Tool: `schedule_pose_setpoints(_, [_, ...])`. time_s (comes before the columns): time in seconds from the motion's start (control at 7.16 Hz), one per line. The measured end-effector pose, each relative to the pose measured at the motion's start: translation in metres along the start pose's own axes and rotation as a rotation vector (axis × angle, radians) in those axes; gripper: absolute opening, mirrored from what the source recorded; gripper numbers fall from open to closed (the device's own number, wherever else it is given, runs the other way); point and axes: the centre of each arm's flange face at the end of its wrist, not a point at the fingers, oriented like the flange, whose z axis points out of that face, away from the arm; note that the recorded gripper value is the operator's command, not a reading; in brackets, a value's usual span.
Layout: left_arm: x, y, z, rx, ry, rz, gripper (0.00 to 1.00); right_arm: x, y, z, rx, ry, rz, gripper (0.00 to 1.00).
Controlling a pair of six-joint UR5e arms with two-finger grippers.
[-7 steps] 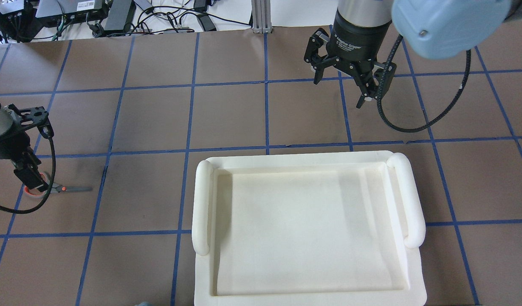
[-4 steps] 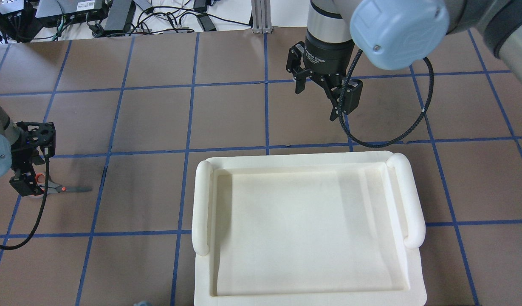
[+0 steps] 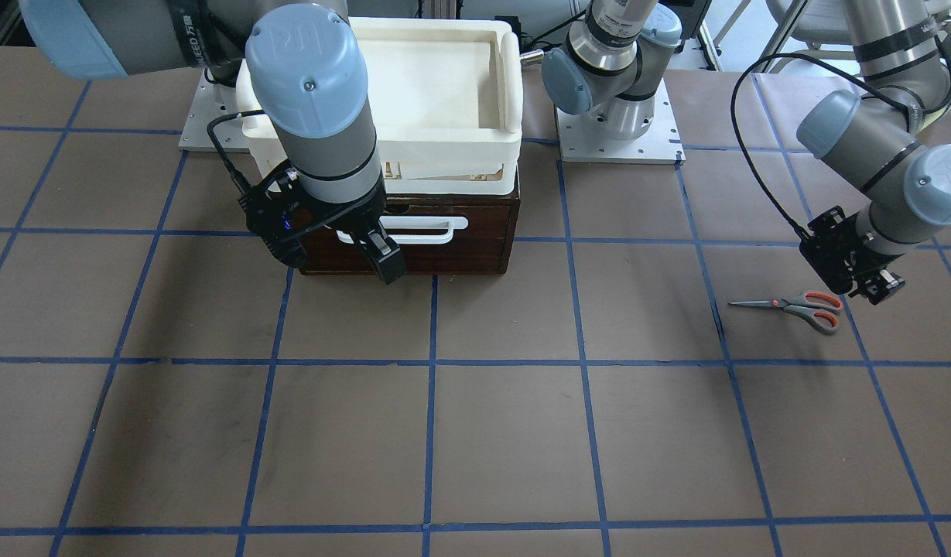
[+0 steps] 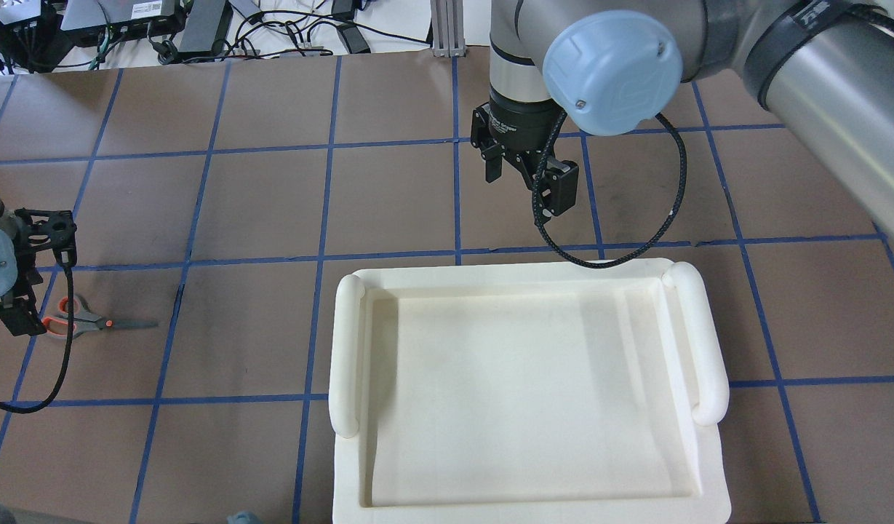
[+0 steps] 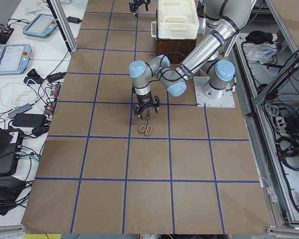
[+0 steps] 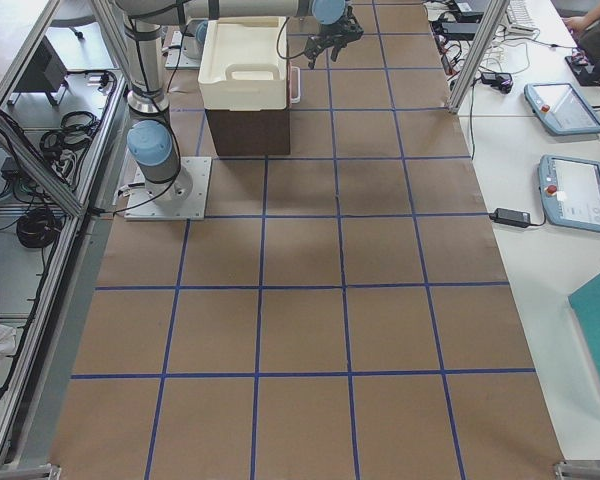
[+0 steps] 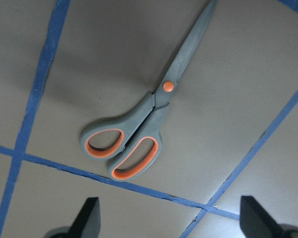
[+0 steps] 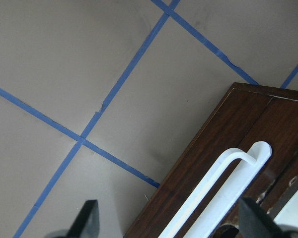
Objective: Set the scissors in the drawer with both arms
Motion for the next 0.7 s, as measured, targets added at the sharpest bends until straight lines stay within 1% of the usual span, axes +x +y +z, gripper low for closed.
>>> schedule_pose_setpoints(0.14, [-0.002, 0.001, 0.007, 0.0, 0.029, -0.057, 1.0, -0.005, -0.001, 0.01, -0.019, 0.016, 0.019, 1.0])
schedule_pose_setpoints(0.28, [0.0, 0.0, 0.016, 0.026, 0.068, -0.084, 1.0, -0.01, -0.001, 0.019, -0.043, 0.028, 0.042, 1.0])
schedule_pose_setpoints(0.42, [0.003, 0.0, 0.025, 0.07, 0.105, -0.076, 1.0, -0.015, -0.002, 0.028, -0.058, 0.041, 0.055, 1.0])
schedule_pose_setpoints(0.56, [0.007, 0.006, 0.033, 0.125, 0.134, -0.012, 1.0, -0.019, -0.003, 0.036, -0.067, 0.055, 0.061, 1.0])
schedule_pose_setpoints(0.7, [0.009, 0.015, 0.04, 0.187, 0.14, 0.097, 0.99, -0.022, -0.003, 0.043, -0.084, 0.069, 0.063, 1.0])
